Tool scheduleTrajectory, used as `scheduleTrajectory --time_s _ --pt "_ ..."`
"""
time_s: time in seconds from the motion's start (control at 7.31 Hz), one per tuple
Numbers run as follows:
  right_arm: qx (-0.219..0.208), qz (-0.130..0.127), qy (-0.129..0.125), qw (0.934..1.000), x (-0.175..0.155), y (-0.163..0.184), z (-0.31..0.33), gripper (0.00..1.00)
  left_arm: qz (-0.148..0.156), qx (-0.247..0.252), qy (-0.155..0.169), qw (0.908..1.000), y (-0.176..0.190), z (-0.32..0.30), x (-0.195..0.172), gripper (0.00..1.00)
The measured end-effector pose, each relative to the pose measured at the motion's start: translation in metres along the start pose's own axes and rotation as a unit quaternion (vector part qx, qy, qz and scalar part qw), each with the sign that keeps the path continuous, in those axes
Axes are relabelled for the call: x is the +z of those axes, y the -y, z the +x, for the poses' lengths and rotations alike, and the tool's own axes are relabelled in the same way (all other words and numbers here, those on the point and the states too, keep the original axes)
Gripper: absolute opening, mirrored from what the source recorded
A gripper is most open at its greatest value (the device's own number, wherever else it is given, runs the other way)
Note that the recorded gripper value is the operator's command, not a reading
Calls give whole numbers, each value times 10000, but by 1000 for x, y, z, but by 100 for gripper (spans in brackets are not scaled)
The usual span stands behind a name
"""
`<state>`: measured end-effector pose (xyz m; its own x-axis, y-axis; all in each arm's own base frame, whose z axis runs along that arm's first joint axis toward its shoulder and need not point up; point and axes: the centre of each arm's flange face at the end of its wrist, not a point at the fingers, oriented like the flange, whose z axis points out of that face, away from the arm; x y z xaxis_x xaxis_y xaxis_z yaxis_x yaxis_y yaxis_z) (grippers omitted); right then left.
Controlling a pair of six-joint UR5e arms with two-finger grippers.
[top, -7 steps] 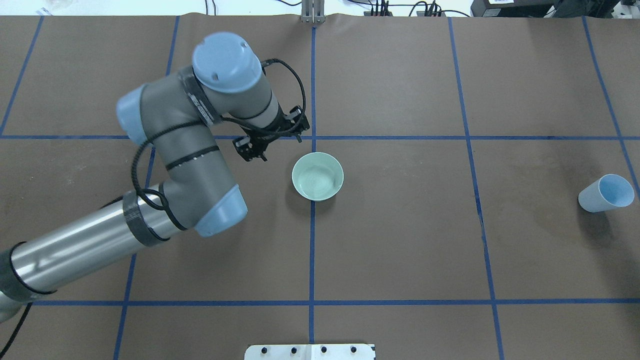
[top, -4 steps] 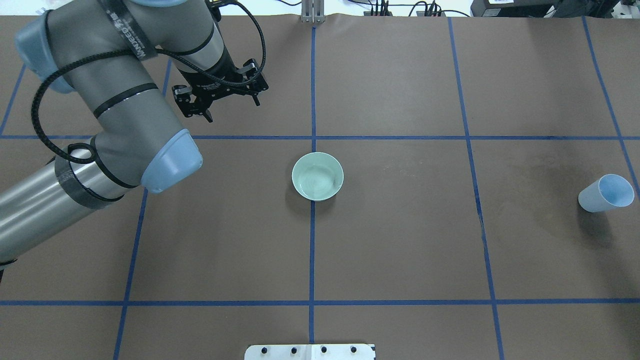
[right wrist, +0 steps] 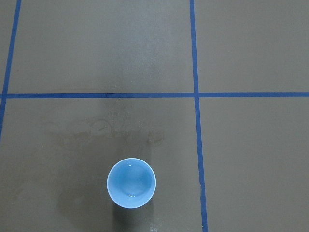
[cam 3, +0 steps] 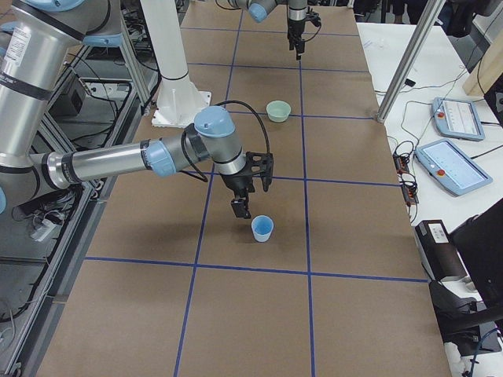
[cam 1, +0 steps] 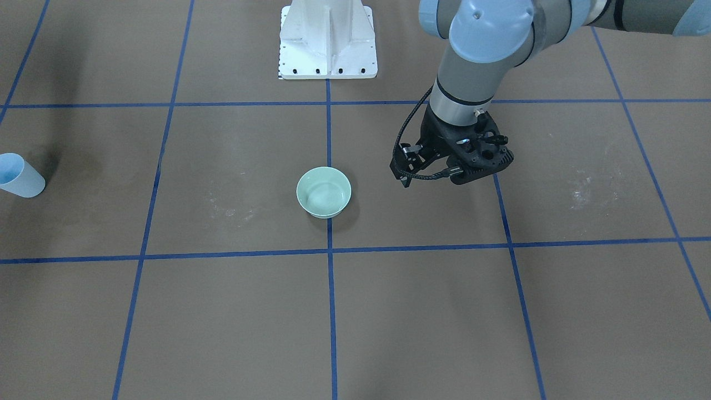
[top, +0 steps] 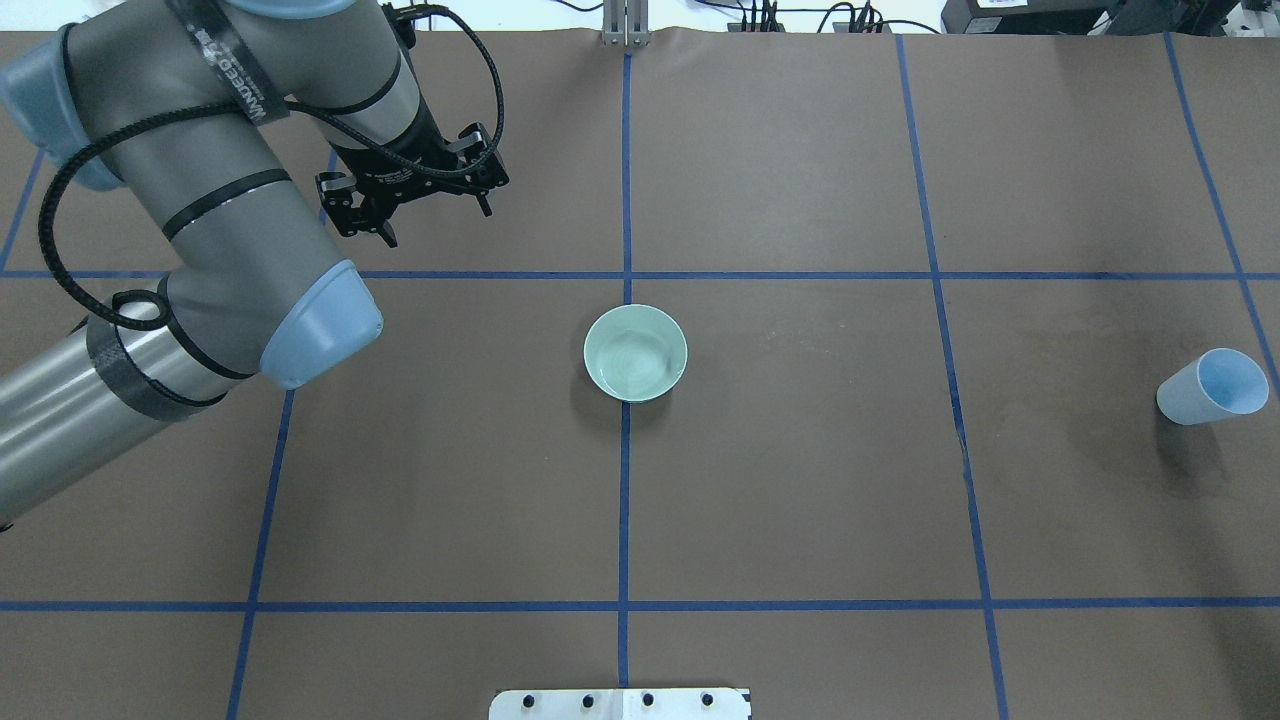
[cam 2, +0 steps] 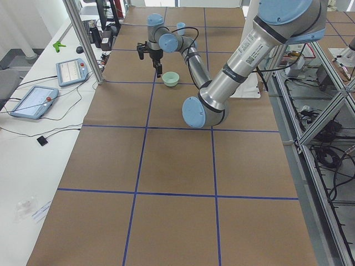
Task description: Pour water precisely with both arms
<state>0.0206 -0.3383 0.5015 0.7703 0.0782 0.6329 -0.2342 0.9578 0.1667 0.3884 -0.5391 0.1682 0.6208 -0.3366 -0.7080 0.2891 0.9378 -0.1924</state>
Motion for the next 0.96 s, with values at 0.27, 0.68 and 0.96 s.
scheduleTrajectory --time_s 0.27,0.68,0.96 --pt "366 163 -147 9991 15 -11 -16 99 84 -7 48 10000 0 -6 4 100" --pt "641 515 -449 9956 60 -53 -42 99 107 12 31 9999 -2 -6 2 100" --pt "622 809 -401 9940 94 -74 -29 99 108 21 22 9999 -2 -6 1 100"
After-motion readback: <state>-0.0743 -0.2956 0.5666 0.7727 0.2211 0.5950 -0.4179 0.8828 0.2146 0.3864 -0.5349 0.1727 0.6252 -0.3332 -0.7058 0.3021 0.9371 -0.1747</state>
